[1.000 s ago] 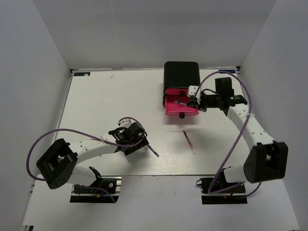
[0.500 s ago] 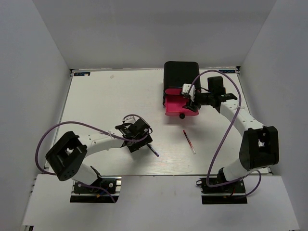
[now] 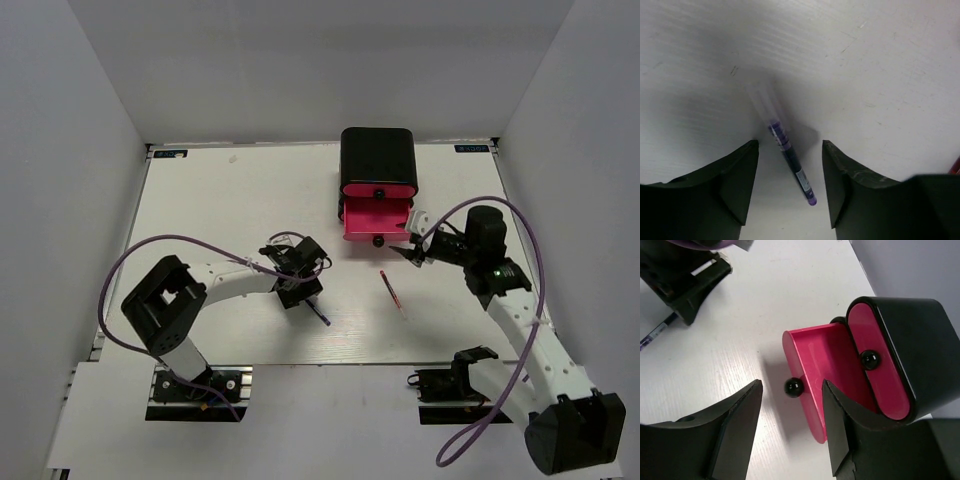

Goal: Sort the stationery into containers
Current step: Grab a piece of stationery with the left arm

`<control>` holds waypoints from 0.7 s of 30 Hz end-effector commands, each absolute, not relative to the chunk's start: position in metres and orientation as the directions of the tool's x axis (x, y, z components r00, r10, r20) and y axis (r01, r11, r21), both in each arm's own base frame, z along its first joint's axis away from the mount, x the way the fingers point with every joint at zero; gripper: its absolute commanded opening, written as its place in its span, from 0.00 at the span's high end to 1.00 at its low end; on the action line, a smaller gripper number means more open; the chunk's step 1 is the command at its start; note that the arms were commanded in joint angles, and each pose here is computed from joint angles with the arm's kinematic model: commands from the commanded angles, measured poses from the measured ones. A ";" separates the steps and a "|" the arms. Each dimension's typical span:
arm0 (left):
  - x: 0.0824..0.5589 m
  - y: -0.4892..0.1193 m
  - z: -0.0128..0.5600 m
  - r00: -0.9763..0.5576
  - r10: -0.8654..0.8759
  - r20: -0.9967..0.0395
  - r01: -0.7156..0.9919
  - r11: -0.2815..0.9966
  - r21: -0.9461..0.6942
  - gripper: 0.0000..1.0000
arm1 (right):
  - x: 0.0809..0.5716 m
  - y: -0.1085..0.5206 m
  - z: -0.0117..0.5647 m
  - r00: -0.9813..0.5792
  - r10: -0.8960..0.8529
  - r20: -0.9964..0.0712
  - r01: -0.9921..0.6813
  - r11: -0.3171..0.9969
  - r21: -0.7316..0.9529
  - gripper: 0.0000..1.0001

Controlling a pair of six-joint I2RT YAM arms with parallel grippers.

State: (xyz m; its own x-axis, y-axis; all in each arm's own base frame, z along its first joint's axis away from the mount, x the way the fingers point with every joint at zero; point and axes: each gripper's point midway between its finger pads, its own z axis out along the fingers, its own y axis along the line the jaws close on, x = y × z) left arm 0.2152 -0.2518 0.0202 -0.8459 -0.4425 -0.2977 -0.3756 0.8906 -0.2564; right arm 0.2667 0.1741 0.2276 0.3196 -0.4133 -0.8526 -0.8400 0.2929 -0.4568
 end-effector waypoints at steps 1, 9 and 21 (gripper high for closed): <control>0.200 -0.238 -0.003 -0.871 -0.414 -0.263 -0.394 0.910 -0.128 0.38 | 0.259 0.172 0.228 0.278 -0.375 -0.884 -0.842 0.348 -0.412 0.43; 0.189 -0.230 -0.016 -0.895 -0.384 -0.227 -0.378 0.923 -0.071 0.69 | 0.259 0.160 0.219 0.244 -0.364 -0.899 -0.794 0.457 -0.401 0.41; 0.191 -0.244 -0.005 -0.939 -0.261 -0.222 -0.244 0.964 -0.105 0.99 | 0.273 0.137 0.218 0.172 -0.387 -0.906 -0.702 0.596 -0.389 0.12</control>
